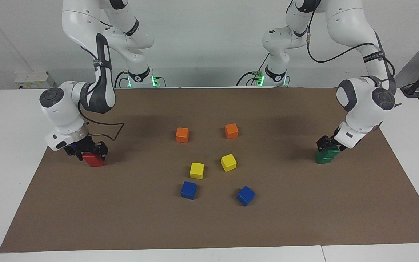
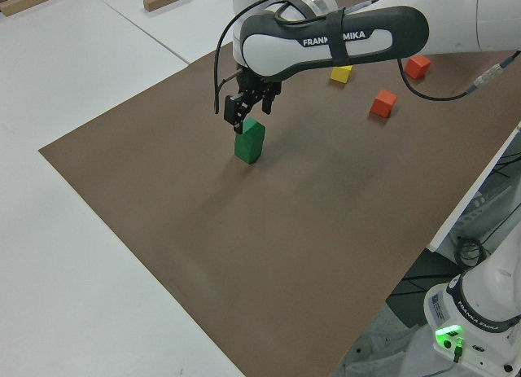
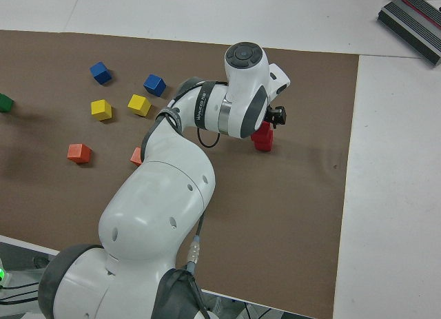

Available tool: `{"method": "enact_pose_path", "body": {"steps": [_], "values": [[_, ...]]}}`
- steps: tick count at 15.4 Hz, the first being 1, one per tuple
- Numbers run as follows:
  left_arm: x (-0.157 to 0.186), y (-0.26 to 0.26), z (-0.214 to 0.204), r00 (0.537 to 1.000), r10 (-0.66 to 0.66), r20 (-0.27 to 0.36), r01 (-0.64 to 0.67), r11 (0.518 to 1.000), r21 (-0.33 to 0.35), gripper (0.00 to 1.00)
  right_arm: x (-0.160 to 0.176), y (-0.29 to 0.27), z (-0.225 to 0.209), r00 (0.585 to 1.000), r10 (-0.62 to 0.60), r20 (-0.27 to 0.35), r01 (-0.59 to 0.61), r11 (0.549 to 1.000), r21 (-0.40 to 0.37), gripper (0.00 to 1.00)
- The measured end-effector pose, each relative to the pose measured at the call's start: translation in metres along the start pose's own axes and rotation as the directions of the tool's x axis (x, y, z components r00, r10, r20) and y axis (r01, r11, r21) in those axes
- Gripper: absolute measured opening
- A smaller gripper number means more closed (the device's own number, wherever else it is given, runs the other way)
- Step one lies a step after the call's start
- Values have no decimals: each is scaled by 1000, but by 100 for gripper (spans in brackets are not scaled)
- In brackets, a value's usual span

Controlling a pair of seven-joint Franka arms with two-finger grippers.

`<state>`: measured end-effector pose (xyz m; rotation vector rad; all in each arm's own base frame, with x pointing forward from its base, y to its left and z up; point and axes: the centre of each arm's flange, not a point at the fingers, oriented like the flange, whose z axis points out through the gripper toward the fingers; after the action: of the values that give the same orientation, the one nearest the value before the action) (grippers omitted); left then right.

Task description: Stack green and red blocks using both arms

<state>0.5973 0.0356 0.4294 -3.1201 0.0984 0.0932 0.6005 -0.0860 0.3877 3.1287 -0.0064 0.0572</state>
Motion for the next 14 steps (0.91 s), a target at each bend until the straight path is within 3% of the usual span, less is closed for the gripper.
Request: {"method": "enact_pose_path", "body": {"steps": [3,7,14], "values": [[-32,12,-61,1000,0,8,0,1000,9,100,5,-27,-90,998,-54,21,54,999,7,100],[-64,25,-108,1000,4,0,-4,1000,20,100,-21,-59,-175,994,-113,-4,113,993,18,100],[-64,37,-100,1000,18,12,-19,1000,18,100,-51,-63,-195,987,-126,103,122,992,41,100]]}}
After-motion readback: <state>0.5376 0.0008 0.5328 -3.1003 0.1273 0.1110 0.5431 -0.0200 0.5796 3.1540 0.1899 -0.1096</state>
